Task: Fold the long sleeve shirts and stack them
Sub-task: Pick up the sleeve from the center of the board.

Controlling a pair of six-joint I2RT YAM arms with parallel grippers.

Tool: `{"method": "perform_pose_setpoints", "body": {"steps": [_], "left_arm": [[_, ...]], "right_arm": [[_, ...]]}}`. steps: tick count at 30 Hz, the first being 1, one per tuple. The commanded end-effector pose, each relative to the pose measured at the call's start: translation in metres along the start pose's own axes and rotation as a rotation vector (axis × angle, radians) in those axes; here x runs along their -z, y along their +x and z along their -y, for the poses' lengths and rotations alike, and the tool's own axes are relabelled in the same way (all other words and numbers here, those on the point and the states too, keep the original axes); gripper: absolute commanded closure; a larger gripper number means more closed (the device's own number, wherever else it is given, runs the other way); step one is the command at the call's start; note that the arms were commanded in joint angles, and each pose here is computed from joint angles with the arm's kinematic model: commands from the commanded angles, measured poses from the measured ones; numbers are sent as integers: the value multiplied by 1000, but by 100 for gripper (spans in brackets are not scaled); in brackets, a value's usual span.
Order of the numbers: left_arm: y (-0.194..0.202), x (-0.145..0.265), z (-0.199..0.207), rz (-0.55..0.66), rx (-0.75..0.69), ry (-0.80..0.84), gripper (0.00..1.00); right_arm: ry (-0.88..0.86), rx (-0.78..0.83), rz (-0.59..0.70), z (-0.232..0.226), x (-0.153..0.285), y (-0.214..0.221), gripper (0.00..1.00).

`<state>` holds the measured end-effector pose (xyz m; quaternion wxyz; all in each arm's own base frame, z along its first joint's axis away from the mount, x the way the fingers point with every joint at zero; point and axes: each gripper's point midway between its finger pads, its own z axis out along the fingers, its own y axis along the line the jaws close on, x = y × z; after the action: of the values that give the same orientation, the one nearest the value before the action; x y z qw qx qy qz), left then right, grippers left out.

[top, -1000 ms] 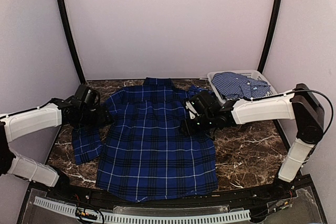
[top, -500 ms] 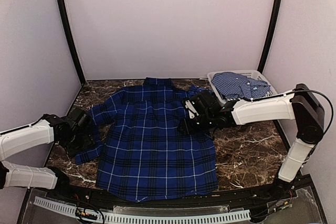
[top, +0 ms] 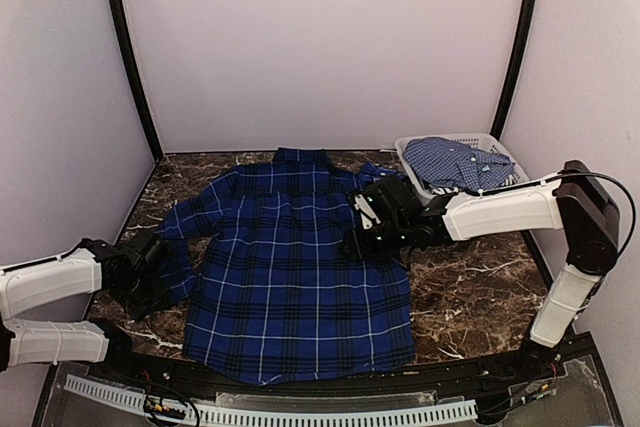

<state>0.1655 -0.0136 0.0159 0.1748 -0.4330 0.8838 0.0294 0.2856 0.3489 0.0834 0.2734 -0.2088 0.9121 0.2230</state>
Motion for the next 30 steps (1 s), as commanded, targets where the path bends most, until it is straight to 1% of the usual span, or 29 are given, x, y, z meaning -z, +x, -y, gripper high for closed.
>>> {"method": "perform_pose_setpoints", "body": {"steps": [1, 2, 3, 4, 5, 6, 7, 8, 9, 11, 14, 16, 19, 20, 21, 22, 23, 24, 25, 26, 28, 29, 30], "left_arm": [[5, -9, -7, -13, 60, -8, 45], [3, -10, -9, -8, 72, -11, 51], [2, -10, -9, -4, 79, -10, 59], [0, -10, -9, 2, 86, -10, 64], [-2, -10, -8, 9, 88, -6, 74], [-6, -8, -8, 26, 90, -6, 79], [-9, -5, -7, 36, 90, -6, 86], [-14, -3, -7, 60, 93, -11, 89], [-19, 1, -7, 73, 94, -13, 95], [-34, 10, -8, 138, 100, -30, 100], [-55, 27, -10, 222, 113, -58, 100], [-76, 46, -12, 311, 123, -78, 100], [-113, 83, -5, 466, 99, -82, 100], [-121, 90, -4, 497, 94, -88, 100], [-135, 107, 0, 561, 88, -91, 100], [-142, 114, 1, 589, 80, -100, 100], [-157, 133, 5, 656, 75, -104, 100], [-164, 141, 8, 683, 73, -109, 100], [-177, 159, 15, 738, 63, -98, 100], [-186, 172, 24, 768, 60, -76, 100], [-208, 201, 48, 860, 3, -22, 100], [-214, 210, 54, 885, -11, -1, 100], [-224, 228, 69, 932, -42, 49, 100]], "right_arm": [[-48, 2, 44, -10, 10, -13, 51], [-49, 1, 43, -10, 10, -12, 51], [-50, 2, 41, -10, 9, -12, 51], [-52, 2, 39, -10, 9, -11, 51], [-53, 1, 39, -11, 9, -11, 51], [-55, 2, 38, -11, 10, -11, 51], [-54, 2, 37, -11, 10, -11, 51], [-56, 2, 38, -11, 10, -11, 51], [-56, 2, 37, -11, 10, -11, 51], [-58, 2, 36, -12, 10, -11, 51], [-61, 2, 40, -13, 11, -14, 51], [-61, 5, 41, -14, 13, -16, 51], [-60, 8, 46, -15, 15, -20, 51], [-59, 8, 49, -15, 15, -21, 51], [-56, 10, 51, -16, 16, -23, 51], [-53, 11, 53, -16, 16, -25, 51], [-50, 13, 56, -16, 17, -26, 51], [-46, 14, 59, -16, 19, -29, 51], [-42, 15, 65, -16, 20, -32, 51], [-39, 17, 70, -17, 21, -34, 51], [-38, 19, 83, -18, 25, -40, 51], [-41, 21, 90, -20, 27, -44, 51], [-26, 22, 103, -18, 29, -48, 51]]}}
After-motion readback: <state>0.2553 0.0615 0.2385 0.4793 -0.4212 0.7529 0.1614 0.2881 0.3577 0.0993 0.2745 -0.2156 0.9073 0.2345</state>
